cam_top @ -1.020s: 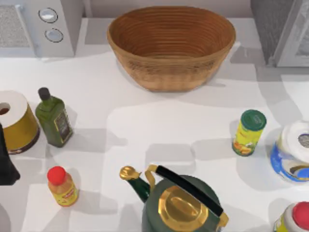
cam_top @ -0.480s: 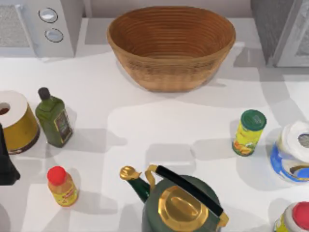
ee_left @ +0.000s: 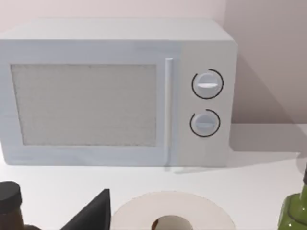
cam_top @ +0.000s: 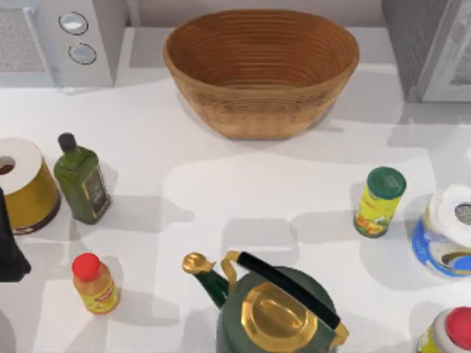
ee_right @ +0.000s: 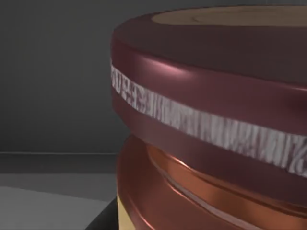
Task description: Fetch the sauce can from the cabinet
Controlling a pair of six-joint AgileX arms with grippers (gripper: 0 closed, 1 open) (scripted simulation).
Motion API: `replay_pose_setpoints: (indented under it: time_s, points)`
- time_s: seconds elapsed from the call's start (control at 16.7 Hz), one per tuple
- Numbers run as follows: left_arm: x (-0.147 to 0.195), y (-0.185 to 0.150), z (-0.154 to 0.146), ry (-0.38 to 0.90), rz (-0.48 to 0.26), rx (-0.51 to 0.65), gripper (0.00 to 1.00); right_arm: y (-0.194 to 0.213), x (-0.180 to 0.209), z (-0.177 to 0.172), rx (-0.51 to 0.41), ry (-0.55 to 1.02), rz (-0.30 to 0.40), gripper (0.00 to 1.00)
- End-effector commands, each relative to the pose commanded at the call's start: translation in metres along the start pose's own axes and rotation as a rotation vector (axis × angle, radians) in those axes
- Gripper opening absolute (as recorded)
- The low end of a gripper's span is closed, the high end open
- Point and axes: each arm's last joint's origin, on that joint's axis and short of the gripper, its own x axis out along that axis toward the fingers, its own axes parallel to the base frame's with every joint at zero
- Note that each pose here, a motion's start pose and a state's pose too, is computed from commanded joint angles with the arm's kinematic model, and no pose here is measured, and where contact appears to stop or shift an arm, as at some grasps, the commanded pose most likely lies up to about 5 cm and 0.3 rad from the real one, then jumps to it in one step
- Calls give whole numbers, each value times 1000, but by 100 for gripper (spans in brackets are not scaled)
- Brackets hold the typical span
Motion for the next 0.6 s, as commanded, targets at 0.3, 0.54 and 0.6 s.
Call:
replay_pose_setpoints:
  time_s: [0.3,0.54,0.6]
  points:
    - [0,0,0,0,0,0,100,-10,-34,-38,-5,-27,-7,0]
    - [0,0,0,0,0,0,100,-13,-50,-74,-4,-38,3,0]
    - [0,0,0,0,0,0,100,-13,-54,-83,-4,-41,8,0]
